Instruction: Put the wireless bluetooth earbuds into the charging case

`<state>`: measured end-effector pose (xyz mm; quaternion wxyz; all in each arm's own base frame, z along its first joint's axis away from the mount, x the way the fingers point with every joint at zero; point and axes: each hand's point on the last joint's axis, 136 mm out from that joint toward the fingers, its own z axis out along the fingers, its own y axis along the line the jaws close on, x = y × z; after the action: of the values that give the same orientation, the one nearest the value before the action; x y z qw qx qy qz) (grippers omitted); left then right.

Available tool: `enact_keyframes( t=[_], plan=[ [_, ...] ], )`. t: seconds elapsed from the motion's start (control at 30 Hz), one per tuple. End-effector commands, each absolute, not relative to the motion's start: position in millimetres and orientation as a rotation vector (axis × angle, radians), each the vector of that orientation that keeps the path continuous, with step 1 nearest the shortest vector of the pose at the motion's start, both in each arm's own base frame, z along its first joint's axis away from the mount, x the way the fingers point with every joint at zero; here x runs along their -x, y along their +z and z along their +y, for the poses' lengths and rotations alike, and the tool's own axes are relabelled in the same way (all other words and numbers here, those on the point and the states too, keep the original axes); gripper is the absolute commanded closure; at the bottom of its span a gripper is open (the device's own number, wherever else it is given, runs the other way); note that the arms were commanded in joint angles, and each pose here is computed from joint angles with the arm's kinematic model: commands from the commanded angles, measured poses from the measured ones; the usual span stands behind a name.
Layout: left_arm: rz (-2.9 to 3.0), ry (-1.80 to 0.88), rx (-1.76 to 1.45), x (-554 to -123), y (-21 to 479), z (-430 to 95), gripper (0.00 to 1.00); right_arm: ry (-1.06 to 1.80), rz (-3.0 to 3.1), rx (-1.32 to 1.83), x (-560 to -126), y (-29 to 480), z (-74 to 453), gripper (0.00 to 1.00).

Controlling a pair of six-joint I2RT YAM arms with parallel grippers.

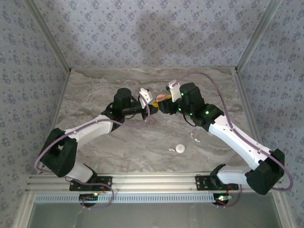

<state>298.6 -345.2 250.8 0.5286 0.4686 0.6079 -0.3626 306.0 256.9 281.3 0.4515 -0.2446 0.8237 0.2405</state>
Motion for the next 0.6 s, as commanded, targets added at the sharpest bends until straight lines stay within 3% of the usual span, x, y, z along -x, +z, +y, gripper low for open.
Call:
enact_keyframes(
  t=[0.0, 0.37, 0.57],
  plan=[
    [1.354, -0.889, -1.108, -295.2, 283.4, -350.1, 0.82, 0.670, 2.002, 0.597, -300.1, 295.0, 258.8, 0.44],
    [1.373, -0.891, -1.114, -295.6, 279.1, -350.0, 0.82, 0.807, 1.951, 0.566, -298.1, 317.8, 259.6, 0.41],
    [1.382, -0.909, -1.132, -292.8, 275.7, -351.4, 0.82, 0.824, 1.927, 0.484, -299.7, 331.7, 244.3, 0.52]
  ],
)
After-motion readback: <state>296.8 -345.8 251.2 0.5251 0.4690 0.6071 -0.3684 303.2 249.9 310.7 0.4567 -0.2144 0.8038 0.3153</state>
